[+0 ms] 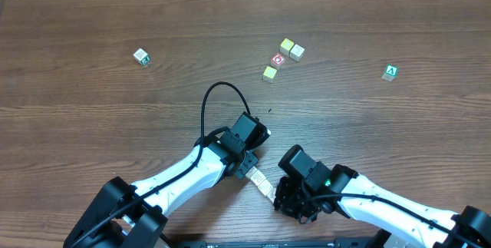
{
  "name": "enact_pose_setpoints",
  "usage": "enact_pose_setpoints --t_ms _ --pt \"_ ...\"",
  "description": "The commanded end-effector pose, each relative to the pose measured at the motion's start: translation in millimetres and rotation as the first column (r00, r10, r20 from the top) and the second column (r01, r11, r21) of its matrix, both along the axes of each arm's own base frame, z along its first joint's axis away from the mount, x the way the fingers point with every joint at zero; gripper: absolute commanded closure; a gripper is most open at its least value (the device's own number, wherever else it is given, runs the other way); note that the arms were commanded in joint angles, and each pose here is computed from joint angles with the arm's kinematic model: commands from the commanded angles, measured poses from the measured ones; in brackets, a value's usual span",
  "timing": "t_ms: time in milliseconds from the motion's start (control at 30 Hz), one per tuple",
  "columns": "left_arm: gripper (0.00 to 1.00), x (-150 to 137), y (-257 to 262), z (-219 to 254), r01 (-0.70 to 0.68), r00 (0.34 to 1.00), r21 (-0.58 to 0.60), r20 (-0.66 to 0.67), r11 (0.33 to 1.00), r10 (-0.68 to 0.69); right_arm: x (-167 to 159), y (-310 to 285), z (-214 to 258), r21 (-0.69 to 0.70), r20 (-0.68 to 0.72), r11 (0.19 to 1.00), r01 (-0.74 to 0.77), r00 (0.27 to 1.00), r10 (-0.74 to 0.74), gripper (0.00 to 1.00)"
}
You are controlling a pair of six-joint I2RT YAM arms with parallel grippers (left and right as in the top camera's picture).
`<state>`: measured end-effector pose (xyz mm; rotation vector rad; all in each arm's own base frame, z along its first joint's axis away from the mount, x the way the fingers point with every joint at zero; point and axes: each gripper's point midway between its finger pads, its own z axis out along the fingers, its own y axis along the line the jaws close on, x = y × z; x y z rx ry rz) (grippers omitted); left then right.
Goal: Flip 4 blocks
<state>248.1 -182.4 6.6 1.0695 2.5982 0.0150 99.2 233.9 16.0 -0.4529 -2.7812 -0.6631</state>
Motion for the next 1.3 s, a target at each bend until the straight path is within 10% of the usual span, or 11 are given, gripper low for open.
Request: enact_pose_setpoints --t_ms 0,1267 --pt "0.95 -4.8 -1.8 -4.2 0.018 0.999 -0.010 -0.029 1.000 -0.019 -1.6 3.5 0.4 0.001 -0.008 1.000 0.014 1.000 -0.014 0.96" --pt "0.96 -7.8 -3.8 -4.8 0.042 0.998 -0.015 -0.041 0.999 -0.043 13.5 0.3 -13.0 -0.055 0.042 0.996 0.071 0.997 -0.069 0.96"
